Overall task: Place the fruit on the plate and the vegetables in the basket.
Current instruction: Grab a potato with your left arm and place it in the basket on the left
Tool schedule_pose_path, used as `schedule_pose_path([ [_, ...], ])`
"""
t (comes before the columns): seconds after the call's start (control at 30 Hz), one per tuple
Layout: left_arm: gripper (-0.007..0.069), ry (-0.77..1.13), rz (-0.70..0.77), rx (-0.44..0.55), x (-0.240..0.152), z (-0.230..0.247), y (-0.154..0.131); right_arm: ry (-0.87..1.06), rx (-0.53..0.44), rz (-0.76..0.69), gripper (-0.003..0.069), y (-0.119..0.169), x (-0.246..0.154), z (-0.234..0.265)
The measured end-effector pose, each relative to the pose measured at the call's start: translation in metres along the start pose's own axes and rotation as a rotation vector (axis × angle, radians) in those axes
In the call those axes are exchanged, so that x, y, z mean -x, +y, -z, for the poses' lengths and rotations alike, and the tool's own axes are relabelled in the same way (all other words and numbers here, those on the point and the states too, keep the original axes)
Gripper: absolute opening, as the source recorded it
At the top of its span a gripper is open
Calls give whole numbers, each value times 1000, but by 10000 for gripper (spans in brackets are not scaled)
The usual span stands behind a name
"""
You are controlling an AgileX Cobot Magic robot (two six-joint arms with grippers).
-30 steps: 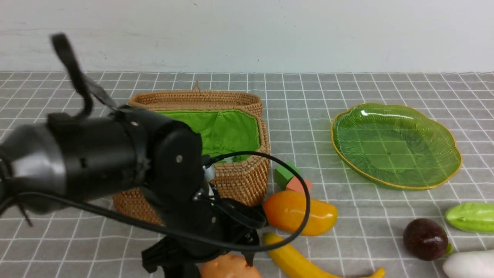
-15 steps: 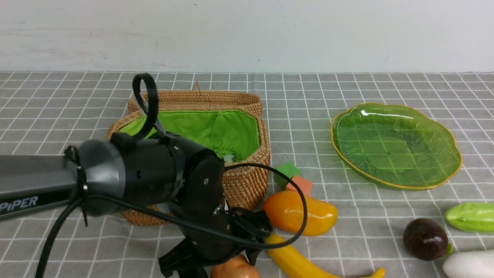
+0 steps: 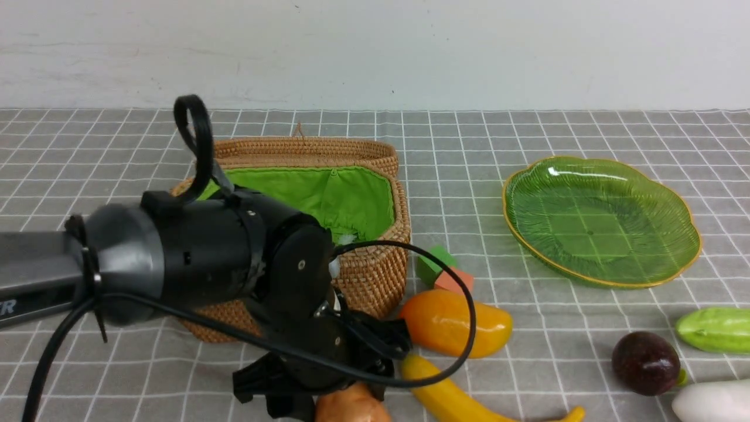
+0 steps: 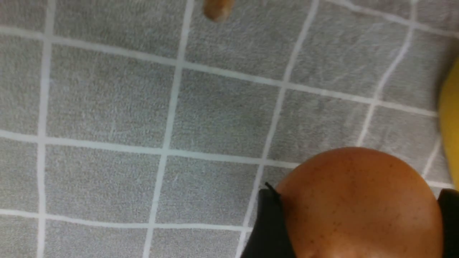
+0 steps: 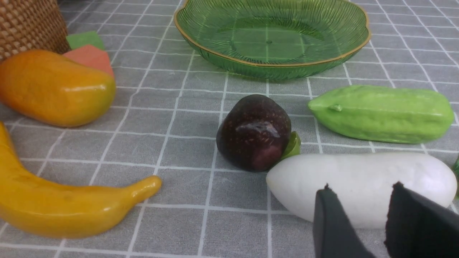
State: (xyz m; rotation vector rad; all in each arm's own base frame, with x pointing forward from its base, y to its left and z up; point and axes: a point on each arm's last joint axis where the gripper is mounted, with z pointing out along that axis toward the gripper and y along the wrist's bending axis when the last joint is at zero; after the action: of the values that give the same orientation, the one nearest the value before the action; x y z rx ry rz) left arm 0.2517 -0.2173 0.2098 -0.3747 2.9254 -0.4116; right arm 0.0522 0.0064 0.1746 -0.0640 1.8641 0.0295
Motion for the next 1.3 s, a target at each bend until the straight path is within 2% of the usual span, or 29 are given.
schedule_pose_path([
  [0.13,521,-13,-18,-16,-1,10,0,0,0,-1,242,0,0,0],
  [0.3,521,-82,-34,-108,2,56,-5,0,0,-1,242,0,0,0],
  [0.5,521,-299,23,-253,45,130,-6,0,0,-1,242,0,0,0],
  [0.63,521,-496,87,-265,86,165,11,0,0,-1,242,0,0,0],
  [0.77,521,-571,166,-238,109,163,23,0,0,-1,242,0,0,0],
  [0.9,521,-565,220,-133,131,126,30,0,0,-1,242,0,0,0],
  [1.03,521,-526,223,-76,140,98,31,0,0,-1,242,0,0,0],
  [1.3,584,-519,195,-61,141,94,31,0,0,-1,242,0,0,0],
])
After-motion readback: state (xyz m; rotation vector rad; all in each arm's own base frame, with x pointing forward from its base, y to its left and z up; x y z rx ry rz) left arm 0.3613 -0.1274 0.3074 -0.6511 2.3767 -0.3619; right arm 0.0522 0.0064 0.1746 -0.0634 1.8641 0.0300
